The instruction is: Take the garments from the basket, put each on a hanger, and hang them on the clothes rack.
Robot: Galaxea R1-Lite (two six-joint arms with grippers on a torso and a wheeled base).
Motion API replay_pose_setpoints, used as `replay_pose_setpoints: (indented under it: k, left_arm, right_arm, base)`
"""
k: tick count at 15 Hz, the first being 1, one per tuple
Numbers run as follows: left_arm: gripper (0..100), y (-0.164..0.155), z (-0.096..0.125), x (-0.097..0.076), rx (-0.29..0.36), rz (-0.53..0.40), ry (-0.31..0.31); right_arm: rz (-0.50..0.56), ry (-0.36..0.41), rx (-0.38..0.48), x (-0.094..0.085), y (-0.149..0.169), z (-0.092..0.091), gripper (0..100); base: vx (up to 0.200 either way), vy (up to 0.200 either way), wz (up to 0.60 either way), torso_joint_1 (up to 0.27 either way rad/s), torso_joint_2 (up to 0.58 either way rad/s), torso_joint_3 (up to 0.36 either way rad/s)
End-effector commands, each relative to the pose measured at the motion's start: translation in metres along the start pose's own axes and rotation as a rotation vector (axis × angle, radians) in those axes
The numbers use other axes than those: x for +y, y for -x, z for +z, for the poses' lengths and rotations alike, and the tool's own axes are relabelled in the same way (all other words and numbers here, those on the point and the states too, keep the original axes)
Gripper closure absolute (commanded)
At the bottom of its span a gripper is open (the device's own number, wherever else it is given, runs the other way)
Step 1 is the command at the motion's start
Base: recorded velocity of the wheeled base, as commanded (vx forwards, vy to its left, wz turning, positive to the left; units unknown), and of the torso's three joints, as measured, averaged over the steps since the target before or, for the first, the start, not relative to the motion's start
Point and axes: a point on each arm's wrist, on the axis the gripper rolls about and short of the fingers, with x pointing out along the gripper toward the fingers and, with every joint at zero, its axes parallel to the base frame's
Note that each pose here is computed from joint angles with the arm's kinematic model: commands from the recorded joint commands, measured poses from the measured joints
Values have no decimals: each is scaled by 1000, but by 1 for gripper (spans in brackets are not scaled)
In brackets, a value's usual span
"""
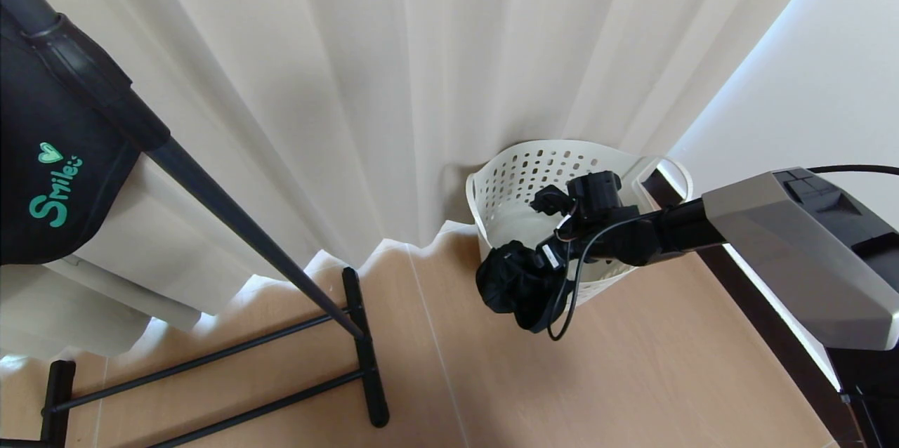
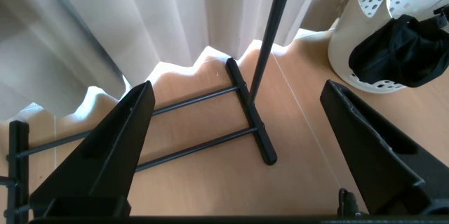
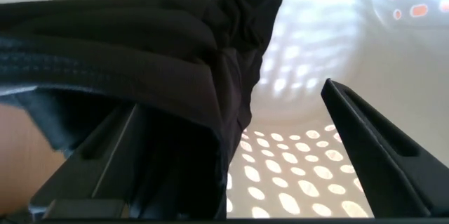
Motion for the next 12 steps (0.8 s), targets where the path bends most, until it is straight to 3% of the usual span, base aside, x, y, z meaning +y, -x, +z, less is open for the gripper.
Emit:
replay_pose_setpoints:
  k: [1,2,3,12]
  left_arm:
    - [0,0,0,0,-1,0,0]
    - [0,0,0,0,-1,0,0]
    - [0,0,0,0,-1,0,0]
    - [0,0,0,0,-1,0,0]
  right_arm:
    - [-1,0,-1,0,-2,0,0]
    - [-2,-4,-1,-1,-5,-1,0]
    - [-2,-7,-1,-1,-5,-1,100]
    - [-3,-35,-10,-2,3,2,100]
  base:
    - [0,0,0,0,0,0]
    - [0,0,0,0,0,0]
    - [0,0,0,0,0,0]
    - [0,0,0,0,0,0]
